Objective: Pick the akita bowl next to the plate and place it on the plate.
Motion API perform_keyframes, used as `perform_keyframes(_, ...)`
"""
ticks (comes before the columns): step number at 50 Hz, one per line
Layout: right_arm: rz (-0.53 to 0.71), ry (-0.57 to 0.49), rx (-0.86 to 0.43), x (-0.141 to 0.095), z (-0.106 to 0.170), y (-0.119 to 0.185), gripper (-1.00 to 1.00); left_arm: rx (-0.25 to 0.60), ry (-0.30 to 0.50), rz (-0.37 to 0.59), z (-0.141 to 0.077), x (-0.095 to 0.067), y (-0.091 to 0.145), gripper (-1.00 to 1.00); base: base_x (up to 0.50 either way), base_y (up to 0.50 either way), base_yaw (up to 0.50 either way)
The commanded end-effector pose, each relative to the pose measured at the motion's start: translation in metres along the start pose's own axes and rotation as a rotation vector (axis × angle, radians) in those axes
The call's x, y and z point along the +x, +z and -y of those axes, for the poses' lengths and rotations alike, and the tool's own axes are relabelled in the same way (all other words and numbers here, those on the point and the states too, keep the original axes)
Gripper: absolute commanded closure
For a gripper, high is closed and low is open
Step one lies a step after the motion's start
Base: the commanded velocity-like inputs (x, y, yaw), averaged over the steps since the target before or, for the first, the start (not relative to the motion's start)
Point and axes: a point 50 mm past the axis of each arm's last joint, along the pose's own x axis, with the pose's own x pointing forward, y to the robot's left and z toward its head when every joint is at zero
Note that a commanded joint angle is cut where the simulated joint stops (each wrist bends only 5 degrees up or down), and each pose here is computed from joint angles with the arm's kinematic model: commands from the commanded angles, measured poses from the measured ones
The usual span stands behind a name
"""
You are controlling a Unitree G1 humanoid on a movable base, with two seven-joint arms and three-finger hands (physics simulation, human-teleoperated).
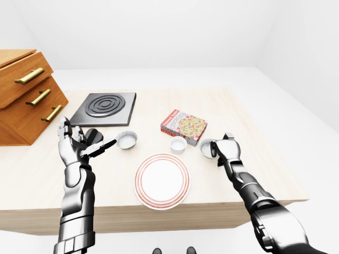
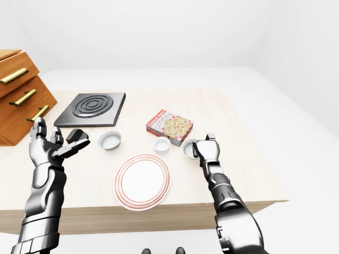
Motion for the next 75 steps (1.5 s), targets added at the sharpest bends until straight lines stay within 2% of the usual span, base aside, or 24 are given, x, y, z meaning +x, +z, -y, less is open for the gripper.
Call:
perform_keyframes(1, 0.023, 0.006, -0.024, -0.002, -0.003, 0.002, 1.0, 0.0, -0.003, 0.002, 0.0, 0.0, 0.0, -1.0, 0.0, 0.0, 0.0)
perform_keyframes(20, 0.047, -0.061, -0.06, 0.003, 0.012, 0.001, 1.0, 0.003, -0.009, 0.003, 0.001, 0.0, -0.001, -1.0, 0.0, 0.0, 0.0)
perform_keyframes(22, 0.059, -0.151, -0.037, 0.004, 0.026, 0.003, 1.0, 0.003, -0.01, 0.003, 0.001, 0.0, 0.0, -1.0, 0.0, 0.0, 0.0)
perform_keyframes(26, 0.087, -0.208, -0.044, 0.002, 0.035, 0.009, 1.0, 0.004, -0.01, 0.002, 0.002, 0.0, 0.0, -1.0, 0.0, 0.0, 0.0)
perform_keyframes(29, 0.1, -0.307, -0.008, -0.001, 0.052, 0.014, 1.0, 0.004, -0.01, 0.002, 0.002, -0.001, 0.0, -1.0, 0.0, 0.0, 0.0)
perform_keyframes(33, 0.097, -0.372, 0.017, -0.003, 0.064, 0.014, 1.0, 0.004, -0.011, 0.002, 0.002, -0.001, 0.0, -1.0, 0.0, 0.0, 0.0)
perform_keyframes(38, 0.104, -0.515, 0.066, -0.01, 0.092, 0.017, 1.0, 0.003, -0.014, 0.001, 0.002, -0.001, 0.0, -1.0, 0.0, 0.0, 0.0)
perform_keyframes(41, 0.112, -0.567, 0.074, -0.013, 0.103, 0.019, 1.0, 0.003, -0.015, 0.001, 0.002, -0.001, 0.0, -1.0, 0.0, 0.0, 0.0)
perform_keyframes(43, 0.131, -0.64, 0.077, -0.019, 0.117, 0.023, 1.0, 0.002, -0.015, 0.001, 0.002, -0.002, 0.001, -1.0, 0.0, 0.0, 0.0)
perform_keyframes(49, 0.154, -0.748, 0.083, -0.031, 0.138, 0.028, 1.0, 0.002, -0.015, 0.002, 0.002, -0.001, -0.001, -1.0, 0.0, 0.0, 0.0)
perform_keyframes(61, 0.225, -0.762, 0.125, -0.056, 0.174, 0.047, 1.0, 0.001, -0.015, 0.002, 0.002, -0.001, 0.001, -1.0, 0.0, 0.0, 0.0)
perform_keyframes(75, 0.268, -0.728, 0.125, -0.061, 0.18, 0.063, 1.0, -0.001, -0.012, 0.001, 0.001, 0.0, -0.001, -1.0, 0.0, 0.0, 0.0)
